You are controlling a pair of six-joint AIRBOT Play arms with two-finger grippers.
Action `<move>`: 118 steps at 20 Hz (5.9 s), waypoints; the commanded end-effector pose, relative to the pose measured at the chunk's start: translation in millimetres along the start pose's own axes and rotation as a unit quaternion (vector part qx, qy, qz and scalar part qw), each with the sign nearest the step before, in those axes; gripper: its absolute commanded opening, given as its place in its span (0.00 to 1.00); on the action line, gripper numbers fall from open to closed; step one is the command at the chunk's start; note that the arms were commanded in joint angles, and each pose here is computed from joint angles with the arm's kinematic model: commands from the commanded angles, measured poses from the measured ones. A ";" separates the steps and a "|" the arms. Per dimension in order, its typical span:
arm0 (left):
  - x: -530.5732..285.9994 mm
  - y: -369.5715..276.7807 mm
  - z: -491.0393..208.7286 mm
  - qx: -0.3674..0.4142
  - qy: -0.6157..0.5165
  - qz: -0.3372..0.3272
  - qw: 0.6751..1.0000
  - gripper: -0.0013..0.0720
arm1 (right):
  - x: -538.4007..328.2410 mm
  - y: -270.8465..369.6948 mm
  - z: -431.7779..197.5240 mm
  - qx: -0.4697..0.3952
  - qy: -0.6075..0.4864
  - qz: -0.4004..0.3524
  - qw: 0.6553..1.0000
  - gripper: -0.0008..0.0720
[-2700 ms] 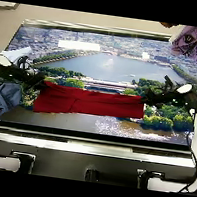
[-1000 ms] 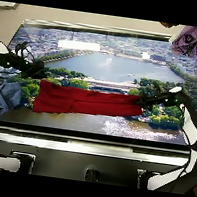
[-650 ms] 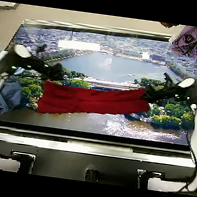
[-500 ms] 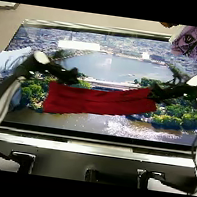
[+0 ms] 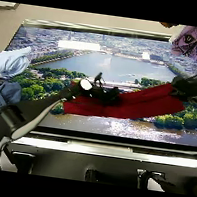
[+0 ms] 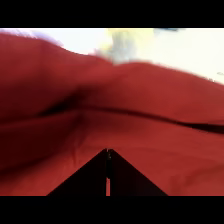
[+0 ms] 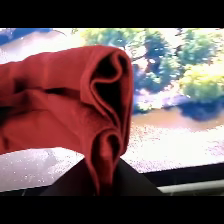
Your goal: Fold the clothes and pants, and hang the long-sleeved shirts on hangers.
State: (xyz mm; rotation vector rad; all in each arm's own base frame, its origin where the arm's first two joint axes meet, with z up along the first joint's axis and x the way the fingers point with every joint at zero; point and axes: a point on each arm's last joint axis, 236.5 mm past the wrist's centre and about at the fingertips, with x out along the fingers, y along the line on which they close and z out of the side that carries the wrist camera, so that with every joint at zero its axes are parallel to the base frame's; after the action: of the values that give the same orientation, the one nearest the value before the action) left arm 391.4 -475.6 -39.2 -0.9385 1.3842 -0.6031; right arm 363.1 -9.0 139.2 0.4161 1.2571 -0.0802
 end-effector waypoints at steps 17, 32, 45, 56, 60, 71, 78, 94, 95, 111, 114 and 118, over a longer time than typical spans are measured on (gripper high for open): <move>-22.5 -55.7 3.8 0.136 0.057 0.033 0.988 0.04 | -33.5 33.6 11.4 0.033 -0.042 0.051 0.997 0.05; -415.4 -33.0 96.5 0.186 -0.183 0.271 0.927 0.04 | 81.6 280.7 -81.8 0.024 0.020 0.149 0.988 0.05; -427.6 -20.3 95.5 0.173 -0.176 0.283 0.927 0.04 | 193.8 328.6 -136.8 -0.003 0.076 0.140 0.987 0.33; -425.9 -15.3 85.6 0.168 -0.155 0.292 0.929 0.05 | 88.7 213.5 -24.9 -0.086 0.029 0.157 0.983 0.89; -427.7 -13.3 81.9 0.165 -0.150 0.295 0.929 0.05 | 80.1 98.3 23.4 -0.071 0.034 0.161 0.984 0.93; -426.8 -12.6 83.7 0.164 -0.150 0.295 0.929 0.05 | 208.9 49.2 -71.4 0.052 0.182 0.321 0.928 0.91; -426.6 -12.7 83.5 0.164 -0.150 0.295 0.929 0.05 | 237.8 68.4 -79.9 0.048 0.182 0.291 0.938 0.81; -425.9 -13.1 83.2 0.165 -0.150 0.295 0.929 0.05 | 189.4 80.3 38.4 0.021 0.060 0.193 0.979 0.05; -425.9 -13.1 83.2 0.165 -0.150 0.295 0.929 0.05 | 175.9 78.0 55.8 0.023 0.040 0.184 0.982 0.05; -425.9 -13.0 83.1 0.165 -0.149 0.295 0.929 0.05 | 5.7 -94.5 198.2 0.186 -0.195 0.089 0.959 0.05; -425.9 -13.0 83.0 0.165 -0.149 0.295 0.929 0.05 | -2.2 -159.2 178.5 0.220 -0.180 0.022 0.959 0.05; -425.9 -11.1 80.4 0.163 -0.143 0.298 0.930 0.05 | -13.2 -240.8 135.4 0.274 -0.138 -0.065 0.950 0.05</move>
State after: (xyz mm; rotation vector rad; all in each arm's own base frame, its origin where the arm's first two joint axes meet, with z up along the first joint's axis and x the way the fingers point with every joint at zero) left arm 418.2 -113.3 198.7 -0.2933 1.1634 -0.2071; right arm 463.1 -237.0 137.3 0.7785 0.8849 -0.4322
